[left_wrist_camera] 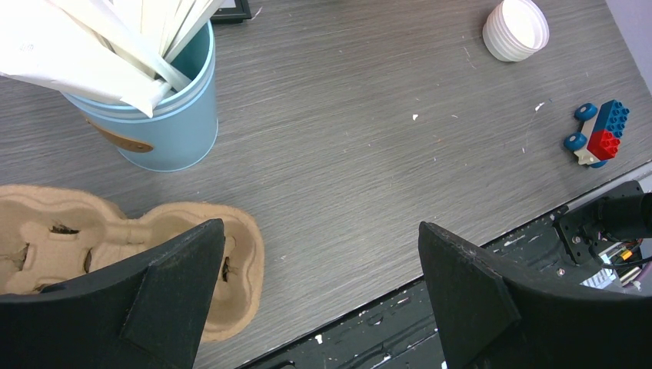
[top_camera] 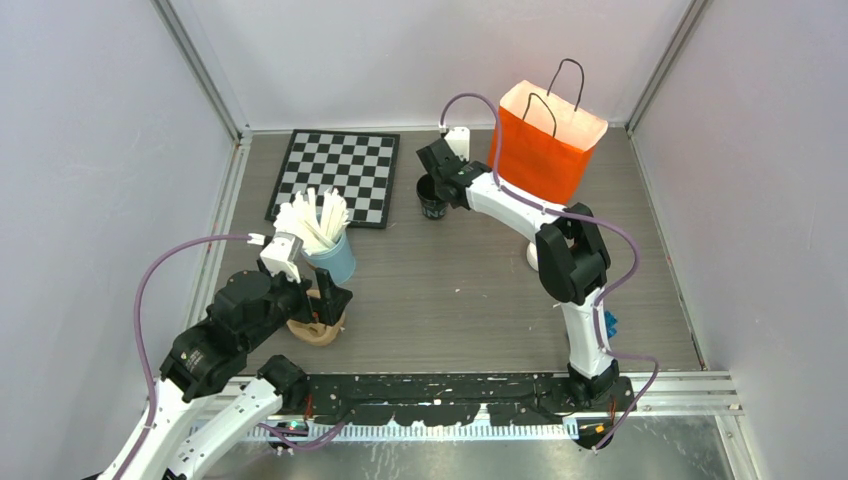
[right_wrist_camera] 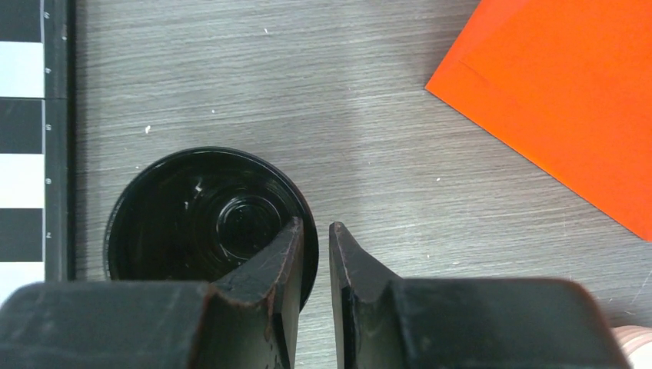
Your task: Pack the takeout coffee
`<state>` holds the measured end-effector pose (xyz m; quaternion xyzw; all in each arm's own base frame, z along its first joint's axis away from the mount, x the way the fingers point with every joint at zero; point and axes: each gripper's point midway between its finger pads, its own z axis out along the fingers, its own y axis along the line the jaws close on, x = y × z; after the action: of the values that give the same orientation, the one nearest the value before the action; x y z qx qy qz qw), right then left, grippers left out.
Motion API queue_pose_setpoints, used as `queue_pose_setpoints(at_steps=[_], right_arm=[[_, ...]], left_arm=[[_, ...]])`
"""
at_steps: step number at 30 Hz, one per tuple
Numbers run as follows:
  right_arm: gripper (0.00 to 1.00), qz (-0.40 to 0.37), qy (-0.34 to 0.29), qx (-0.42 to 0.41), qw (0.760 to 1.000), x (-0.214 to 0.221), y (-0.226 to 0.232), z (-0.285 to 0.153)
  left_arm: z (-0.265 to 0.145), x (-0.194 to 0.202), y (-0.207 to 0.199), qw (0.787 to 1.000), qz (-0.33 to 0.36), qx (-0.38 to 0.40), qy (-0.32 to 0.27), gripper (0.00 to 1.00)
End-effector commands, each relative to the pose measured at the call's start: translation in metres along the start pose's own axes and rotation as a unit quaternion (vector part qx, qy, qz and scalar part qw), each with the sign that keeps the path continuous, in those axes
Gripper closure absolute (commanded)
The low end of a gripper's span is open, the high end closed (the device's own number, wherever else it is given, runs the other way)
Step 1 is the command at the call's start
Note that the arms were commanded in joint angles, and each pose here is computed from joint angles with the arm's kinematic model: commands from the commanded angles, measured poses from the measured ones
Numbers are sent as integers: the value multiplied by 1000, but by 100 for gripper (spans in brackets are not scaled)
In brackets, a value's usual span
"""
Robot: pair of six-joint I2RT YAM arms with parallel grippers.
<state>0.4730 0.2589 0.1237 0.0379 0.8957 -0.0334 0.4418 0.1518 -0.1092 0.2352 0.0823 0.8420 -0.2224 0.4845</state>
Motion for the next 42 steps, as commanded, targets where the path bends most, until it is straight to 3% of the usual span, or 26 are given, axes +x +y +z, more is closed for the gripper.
queue_pose_setpoints(at_steps=[1,6,15,20,30,37,42], right_arm=[[77,8,-21,10,1000,-19,-3,-3],[81,4,-23,13,1000,-21,-5,-4],[78,-1,-36,19,999,-32,-9,-10],[83,-6,-34,16,999,-31,-9,-10],[75,-8,-42,24,999,-36,-12,-14],[81,-13,-42,21,999,-37,-12,-15],[80,-14,-46,23,999,-40,-13,-16]], left_arm=[[2,-6,1,1000,0,-4,-11,2],[3,-6,1,1000,0,-5,-9,1],[4,-6,1,1000,0,-6,-8,1],[5,-5,1,1000,0,-6,-6,1],[5,-5,0,1000,0,-5,-6,2],[5,-5,1,1000,0,-5,-6,2],[5,-5,0,1000,0,-5,-7,1]])
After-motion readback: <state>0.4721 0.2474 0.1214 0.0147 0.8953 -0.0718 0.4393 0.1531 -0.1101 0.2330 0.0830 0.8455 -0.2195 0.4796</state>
